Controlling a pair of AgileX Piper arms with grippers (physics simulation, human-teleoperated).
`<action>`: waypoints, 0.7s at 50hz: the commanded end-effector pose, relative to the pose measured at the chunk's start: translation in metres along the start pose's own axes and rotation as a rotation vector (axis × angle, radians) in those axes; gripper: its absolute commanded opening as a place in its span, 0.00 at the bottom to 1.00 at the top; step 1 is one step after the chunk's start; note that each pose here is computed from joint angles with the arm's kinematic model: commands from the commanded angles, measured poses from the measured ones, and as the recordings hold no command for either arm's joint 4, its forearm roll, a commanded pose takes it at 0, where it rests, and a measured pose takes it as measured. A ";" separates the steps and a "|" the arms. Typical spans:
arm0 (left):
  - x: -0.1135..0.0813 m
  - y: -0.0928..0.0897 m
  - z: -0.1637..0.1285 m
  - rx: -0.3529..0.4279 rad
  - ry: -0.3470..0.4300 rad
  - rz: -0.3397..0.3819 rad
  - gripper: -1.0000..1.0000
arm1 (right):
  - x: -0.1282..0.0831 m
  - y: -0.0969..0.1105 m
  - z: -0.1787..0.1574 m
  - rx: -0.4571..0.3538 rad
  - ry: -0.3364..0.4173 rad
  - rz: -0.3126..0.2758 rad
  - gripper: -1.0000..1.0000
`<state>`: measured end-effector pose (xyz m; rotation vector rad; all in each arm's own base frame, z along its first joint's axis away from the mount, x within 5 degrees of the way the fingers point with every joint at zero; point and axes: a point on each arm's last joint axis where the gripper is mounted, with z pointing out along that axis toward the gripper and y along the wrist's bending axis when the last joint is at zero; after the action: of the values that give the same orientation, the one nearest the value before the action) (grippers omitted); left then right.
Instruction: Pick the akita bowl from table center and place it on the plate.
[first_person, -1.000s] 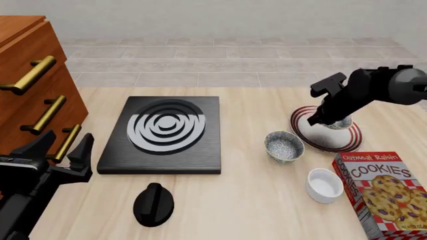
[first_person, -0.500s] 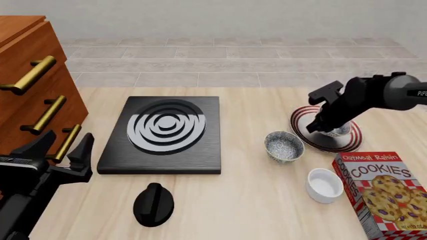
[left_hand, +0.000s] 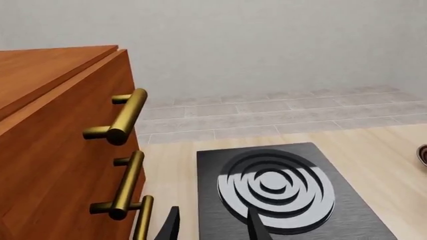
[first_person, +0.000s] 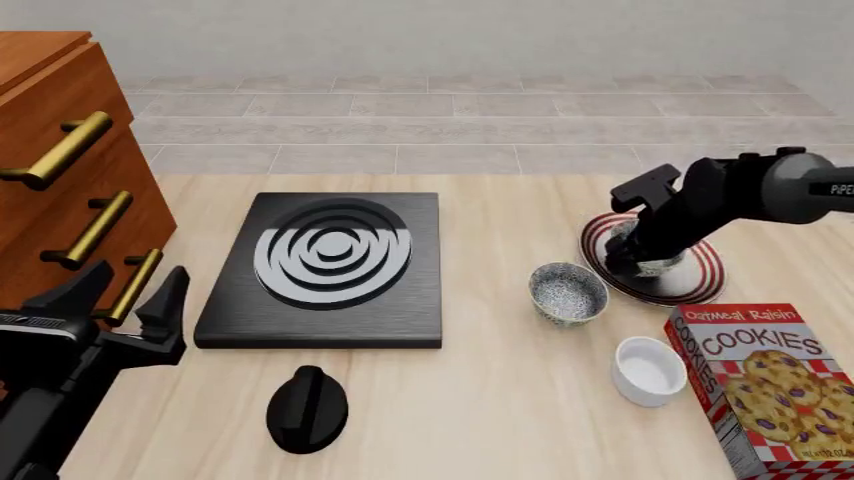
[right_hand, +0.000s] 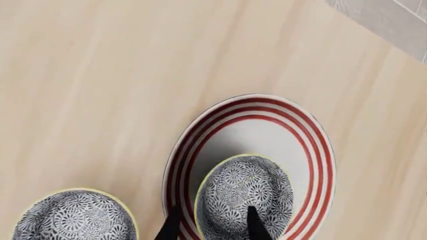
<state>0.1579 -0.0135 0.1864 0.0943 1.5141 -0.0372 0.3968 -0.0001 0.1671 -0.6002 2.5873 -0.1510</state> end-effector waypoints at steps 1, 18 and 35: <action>0.000 0.000 0.000 0.001 0.000 0.000 1.00 | -0.001 0.002 -0.002 0.002 -0.008 -0.006 1.00; 0.000 0.000 0.000 0.000 0.001 -0.001 1.00 | 0.003 0.006 -0.020 0.011 -0.033 -0.026 1.00; 0.000 -0.001 0.000 0.004 -0.001 -0.002 1.00 | 0.005 0.026 -0.069 0.024 -0.126 0.008 1.00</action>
<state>0.1579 -0.0139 0.1864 0.0953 1.5136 -0.0403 0.3691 0.0118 0.2010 -0.5911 2.5109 -0.1493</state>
